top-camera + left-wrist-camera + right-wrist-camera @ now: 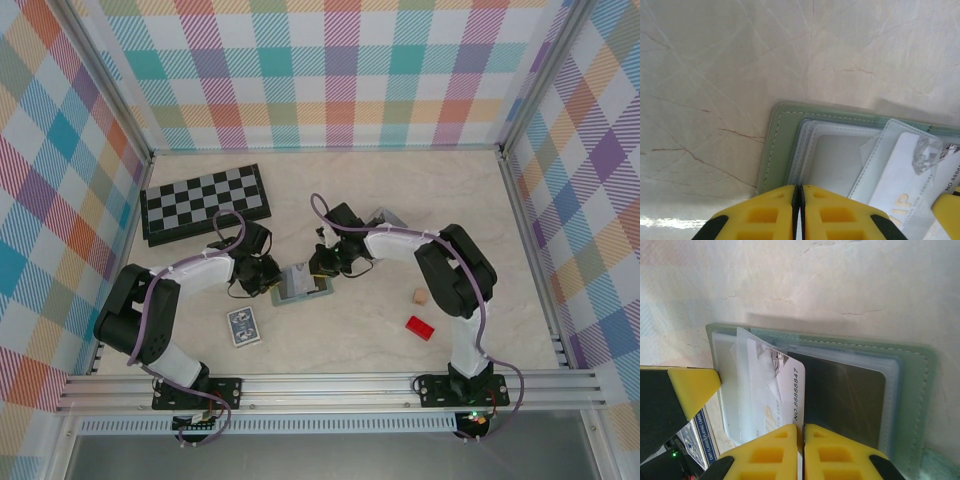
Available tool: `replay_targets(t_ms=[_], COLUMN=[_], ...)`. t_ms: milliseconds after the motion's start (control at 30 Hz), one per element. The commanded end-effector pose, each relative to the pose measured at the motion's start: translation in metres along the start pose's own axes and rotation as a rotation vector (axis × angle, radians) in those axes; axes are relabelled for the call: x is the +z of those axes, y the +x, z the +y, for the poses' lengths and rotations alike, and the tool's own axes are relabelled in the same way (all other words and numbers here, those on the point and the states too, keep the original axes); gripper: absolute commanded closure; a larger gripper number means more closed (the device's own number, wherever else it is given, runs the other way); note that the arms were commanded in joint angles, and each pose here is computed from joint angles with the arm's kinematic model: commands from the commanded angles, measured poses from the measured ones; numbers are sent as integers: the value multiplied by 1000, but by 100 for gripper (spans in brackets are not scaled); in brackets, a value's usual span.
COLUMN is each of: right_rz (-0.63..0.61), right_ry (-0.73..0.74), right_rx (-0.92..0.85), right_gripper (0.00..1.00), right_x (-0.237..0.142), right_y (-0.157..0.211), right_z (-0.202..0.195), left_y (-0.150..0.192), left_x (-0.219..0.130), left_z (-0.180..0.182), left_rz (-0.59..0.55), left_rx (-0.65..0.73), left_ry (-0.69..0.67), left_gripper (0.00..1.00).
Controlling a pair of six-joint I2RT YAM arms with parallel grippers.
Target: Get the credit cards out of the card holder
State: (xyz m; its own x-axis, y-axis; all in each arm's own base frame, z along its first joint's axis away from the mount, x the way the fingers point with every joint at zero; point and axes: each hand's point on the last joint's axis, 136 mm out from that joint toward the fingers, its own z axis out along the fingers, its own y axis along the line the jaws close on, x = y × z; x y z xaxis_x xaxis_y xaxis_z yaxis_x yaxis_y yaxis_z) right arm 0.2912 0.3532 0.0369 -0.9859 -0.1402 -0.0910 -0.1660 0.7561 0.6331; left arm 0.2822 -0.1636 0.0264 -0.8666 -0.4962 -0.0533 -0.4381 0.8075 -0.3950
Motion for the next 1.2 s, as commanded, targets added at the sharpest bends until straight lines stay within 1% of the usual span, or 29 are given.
replay_targets(t_ms=[0,133,267,300,567,667,767,800,933,1033,1167], right_rz=[-23,-45,-37,-30,-5,-2,-5,-11,-34,-67,-114], right_ry=[15,9,-5,-15,-45,-33,-25,-22,-10,-28,-67], right_rx=[-20,-21,-31,-29,-18,-14,-11,-12,-8,-23,-22], right_gripper=[92,93,93,93,93,93,93,93,93,94,94], right_x=[-10,-16,-15,-14,-8,-8,-9,-10,-17,-25,-40], right_y=[0,-2,-2,-2,-2,-2,-2,-2,-4,-4,-9], right_z=[-1,-1,2,3,6,4,2,1,-6,-10,-12], left_y=[5,-2,2,4,14,16,17,21,20,22,21], left_x=[-8,-21,-22,-20,4,12,18,19,20,20,16], left_z=[1,-13,-53,-58,-54,-45,-40,-32,-16,-14,-25], left_rz=[2,-29,1,21,79,99,108,123,114,113,109], left_rx=[26,45,79,84,116,118,129,121,123,122,124], left_ry=[-28,16,231,254,189,141,124,89,18,21,73], left_gripper=[87,84,81,82,86,88,89,90,91,90,86])
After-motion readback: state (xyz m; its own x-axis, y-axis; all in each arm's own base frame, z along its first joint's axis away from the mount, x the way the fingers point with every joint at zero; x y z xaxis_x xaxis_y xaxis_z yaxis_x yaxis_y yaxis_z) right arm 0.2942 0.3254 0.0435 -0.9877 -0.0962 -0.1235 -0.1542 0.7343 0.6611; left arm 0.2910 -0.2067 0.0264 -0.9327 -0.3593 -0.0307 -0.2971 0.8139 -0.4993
